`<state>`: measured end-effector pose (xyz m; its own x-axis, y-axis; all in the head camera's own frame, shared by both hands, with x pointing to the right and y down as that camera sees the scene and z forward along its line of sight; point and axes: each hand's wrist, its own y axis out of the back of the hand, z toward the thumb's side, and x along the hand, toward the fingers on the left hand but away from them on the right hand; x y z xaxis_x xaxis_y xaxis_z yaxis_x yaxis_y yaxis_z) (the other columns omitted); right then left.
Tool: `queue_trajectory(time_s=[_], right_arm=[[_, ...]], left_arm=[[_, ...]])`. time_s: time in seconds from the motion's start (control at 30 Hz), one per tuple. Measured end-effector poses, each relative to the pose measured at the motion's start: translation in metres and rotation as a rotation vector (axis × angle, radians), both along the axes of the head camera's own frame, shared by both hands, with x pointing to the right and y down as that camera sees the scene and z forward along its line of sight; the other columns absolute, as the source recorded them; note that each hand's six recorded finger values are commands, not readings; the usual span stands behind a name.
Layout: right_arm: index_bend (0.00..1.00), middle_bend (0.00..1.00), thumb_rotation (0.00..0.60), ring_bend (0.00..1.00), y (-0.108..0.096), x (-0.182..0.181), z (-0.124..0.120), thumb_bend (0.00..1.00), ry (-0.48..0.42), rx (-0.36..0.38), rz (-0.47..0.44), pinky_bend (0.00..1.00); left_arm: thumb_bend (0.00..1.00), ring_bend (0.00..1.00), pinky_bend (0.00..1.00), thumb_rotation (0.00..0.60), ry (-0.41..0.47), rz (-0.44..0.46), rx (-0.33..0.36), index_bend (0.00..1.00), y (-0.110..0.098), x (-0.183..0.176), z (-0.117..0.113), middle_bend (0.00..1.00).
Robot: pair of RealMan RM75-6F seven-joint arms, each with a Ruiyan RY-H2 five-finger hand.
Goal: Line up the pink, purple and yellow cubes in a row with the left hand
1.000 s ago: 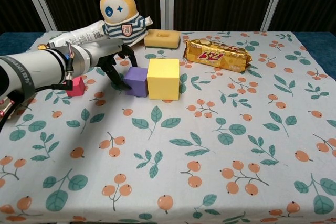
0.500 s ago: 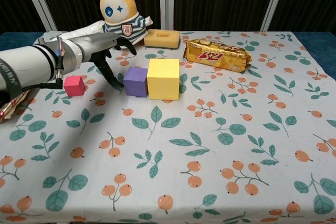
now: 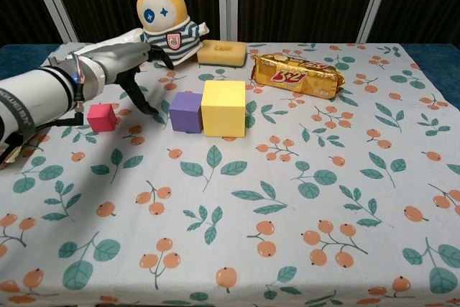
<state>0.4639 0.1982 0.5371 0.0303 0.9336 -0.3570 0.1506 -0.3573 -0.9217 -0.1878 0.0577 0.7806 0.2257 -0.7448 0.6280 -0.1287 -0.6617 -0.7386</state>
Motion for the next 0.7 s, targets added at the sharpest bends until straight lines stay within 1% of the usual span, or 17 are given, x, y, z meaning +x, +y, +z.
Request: queue_trajectory(time_s=[0.13,0.23,0.5,0.7], right_arm=[[0.04,0.20,0.600,0.13,-0.001,0.000,0.000,0.16,0.002,0.000,0.000,0.23],[0.04,0.20,0.600,0.13,0.000,0.000,-0.001,0.16,0.005,0.001,0.001,0.23],[0.04,0.20,0.600,0.13,0.000,0.001,-0.001,0.16,0.006,-0.001,0.004,0.23],[0.04,0.20,0.600,0.13,0.001,0.003,-0.002,0.16,0.008,-0.001,0.009,0.23]], left_arm=[[0.18,0.12,0.21,0.600,0.049,-0.027,-0.017,0.25,0.000,0.009,0.000,0.13],[0.18,0.12,0.21,0.600,0.065,-0.029,-0.025,0.25,0.002,0.015,0.001,0.13],[0.18,0.12,0.21,0.600,0.077,-0.019,-0.019,0.25,0.002,0.025,0.000,0.14],[0.18,0.12,0.21,0.600,0.065,-0.012,-0.011,0.25,0.000,0.026,0.001,0.13]])
